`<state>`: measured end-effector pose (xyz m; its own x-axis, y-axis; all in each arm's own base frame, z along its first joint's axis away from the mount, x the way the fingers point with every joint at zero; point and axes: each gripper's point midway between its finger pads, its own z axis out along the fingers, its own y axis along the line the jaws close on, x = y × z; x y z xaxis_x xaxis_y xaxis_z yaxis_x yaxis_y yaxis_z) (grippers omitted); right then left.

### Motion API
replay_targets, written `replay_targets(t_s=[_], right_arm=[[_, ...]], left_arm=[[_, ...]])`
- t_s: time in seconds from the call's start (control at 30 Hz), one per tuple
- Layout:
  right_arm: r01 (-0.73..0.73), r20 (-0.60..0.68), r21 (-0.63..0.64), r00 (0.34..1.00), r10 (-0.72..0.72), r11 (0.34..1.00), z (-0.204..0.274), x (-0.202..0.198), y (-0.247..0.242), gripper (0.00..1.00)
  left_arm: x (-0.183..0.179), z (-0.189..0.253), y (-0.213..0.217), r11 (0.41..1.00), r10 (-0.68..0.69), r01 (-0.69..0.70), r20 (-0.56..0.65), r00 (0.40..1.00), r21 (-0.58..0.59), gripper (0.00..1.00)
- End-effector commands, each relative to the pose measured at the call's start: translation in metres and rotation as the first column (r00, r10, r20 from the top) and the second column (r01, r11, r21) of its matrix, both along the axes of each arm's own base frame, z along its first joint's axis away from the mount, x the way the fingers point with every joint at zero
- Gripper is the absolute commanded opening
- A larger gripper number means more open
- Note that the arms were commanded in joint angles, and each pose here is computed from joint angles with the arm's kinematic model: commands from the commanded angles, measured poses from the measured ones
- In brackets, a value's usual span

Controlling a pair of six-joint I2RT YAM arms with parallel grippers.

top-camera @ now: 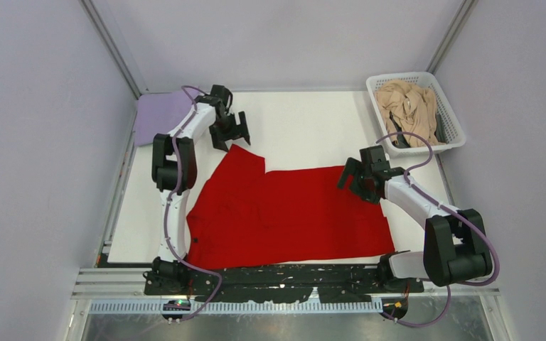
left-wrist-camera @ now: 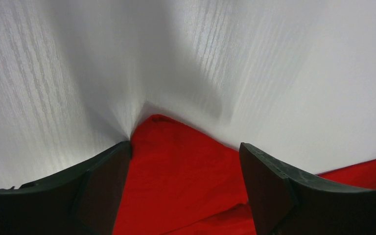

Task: Fold and stack the t-shirts
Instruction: Grab the side of the flattened tshirt furthest away from the robot with both arms

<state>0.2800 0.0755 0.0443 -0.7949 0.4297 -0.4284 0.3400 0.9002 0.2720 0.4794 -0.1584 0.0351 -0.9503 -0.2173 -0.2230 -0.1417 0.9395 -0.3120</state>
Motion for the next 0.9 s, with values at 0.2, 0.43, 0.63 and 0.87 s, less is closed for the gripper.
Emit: replay_targets(t_s=[0.2,0.43,0.63,0.87], right_arm=[[-0.002,0.065,0.010,0.998,0.001,1.000,0.012,0.012,-0.001,0.95],[0.000,0.065,0.008,0.998,-0.001,1.000,0.011,0.009,-0.004,0.96],[0.002,0.075,0.002,0.997,-0.002,1.000,0.013,0.009,-0.008,0.96],[0.018,0.089,-0.002,0.996,-0.018,1.000,0.016,0.009,-0.015,0.96]], left_arm=[[-0.015,0.006,-0.001,0.995,0.003,0.001,-0.039,0.999,0.103,0.53],[-0.015,0.007,0.000,0.994,0.027,-0.020,-0.059,0.998,0.112,0.40],[-0.015,0.007,-0.001,0.994,0.017,-0.010,-0.058,0.998,0.113,0.32],[-0.013,0.009,-0.002,0.993,0.001,0.006,-0.063,0.998,0.115,0.20]])
